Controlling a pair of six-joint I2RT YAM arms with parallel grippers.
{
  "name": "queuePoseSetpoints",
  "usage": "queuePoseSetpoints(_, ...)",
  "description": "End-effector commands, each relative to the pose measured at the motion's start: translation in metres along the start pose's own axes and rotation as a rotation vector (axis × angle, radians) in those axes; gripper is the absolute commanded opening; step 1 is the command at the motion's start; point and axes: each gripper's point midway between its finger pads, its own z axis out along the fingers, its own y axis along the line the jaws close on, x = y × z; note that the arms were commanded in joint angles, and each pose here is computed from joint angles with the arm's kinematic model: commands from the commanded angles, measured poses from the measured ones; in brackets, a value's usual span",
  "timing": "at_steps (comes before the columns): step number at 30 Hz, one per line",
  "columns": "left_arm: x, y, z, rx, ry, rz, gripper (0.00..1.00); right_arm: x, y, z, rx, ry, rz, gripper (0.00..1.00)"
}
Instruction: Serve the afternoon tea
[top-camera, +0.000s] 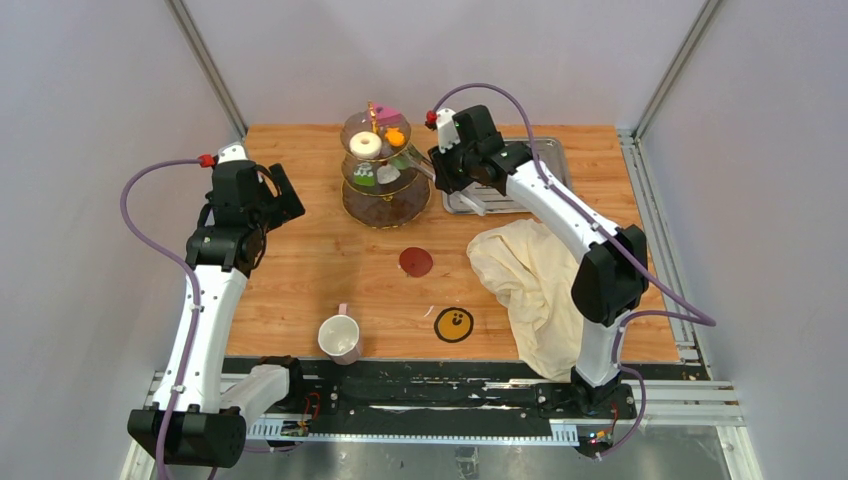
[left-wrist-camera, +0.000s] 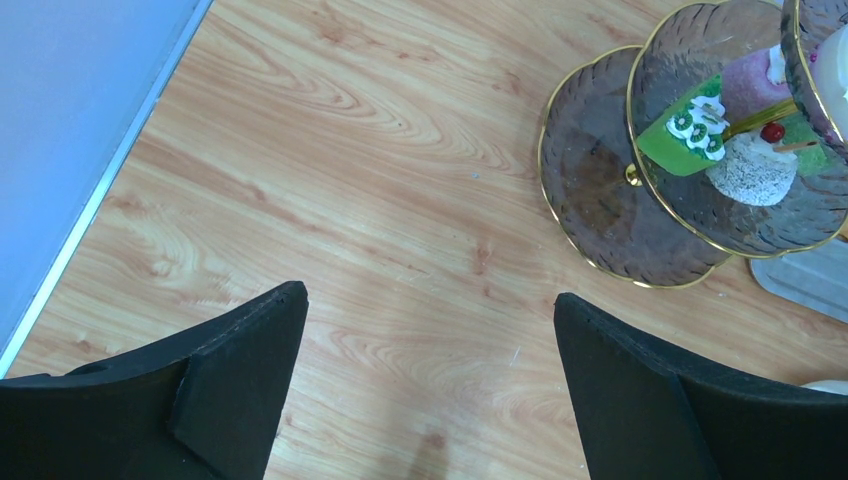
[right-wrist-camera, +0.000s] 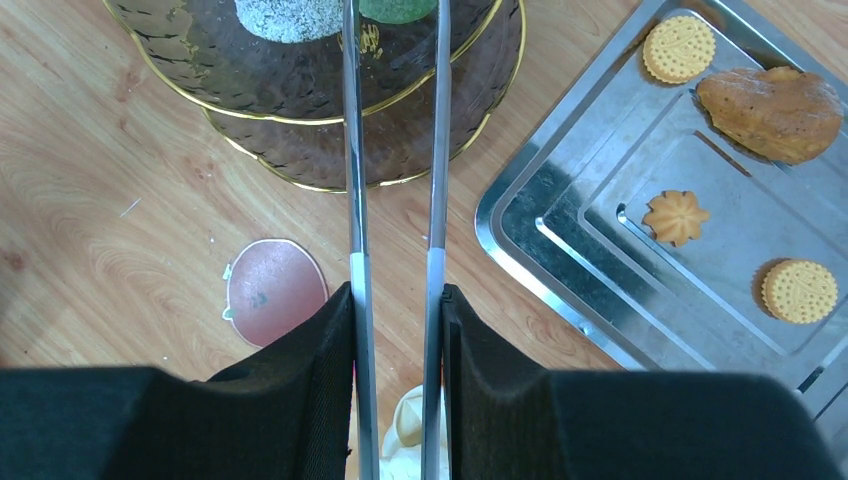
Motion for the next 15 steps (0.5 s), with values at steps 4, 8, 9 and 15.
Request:
queuePoseSetpoints(4, -0.003, 0.002, 0.001, -0.009, -0.015, 0.002, 0.98, -0.019, 0.002, -0.025, 0.039, -0.063, -0.057, 0.08)
queuePoseSetpoints(8, -0.003, 0.003, 0.0, -0.009, -0.017, 0.001, 0.98, -0.021, 0.001, -0.031, 0.045, -0.072, -0.066, 0.09)
queuePoseSetpoints(9, -0.003, 0.003, 0.0, -0.009, -0.016, 0.001, 0.98, -0.02, 0.002, -0.031, 0.042, -0.071, -0.066, 0.09)
queuePoseSetpoints(15, -0.002, 0.003, -0.001, -0.008, -0.015, 0.0, 0.98, -0.015, 0.007, -0.027, 0.012, -0.054, -0.056, 0.09)
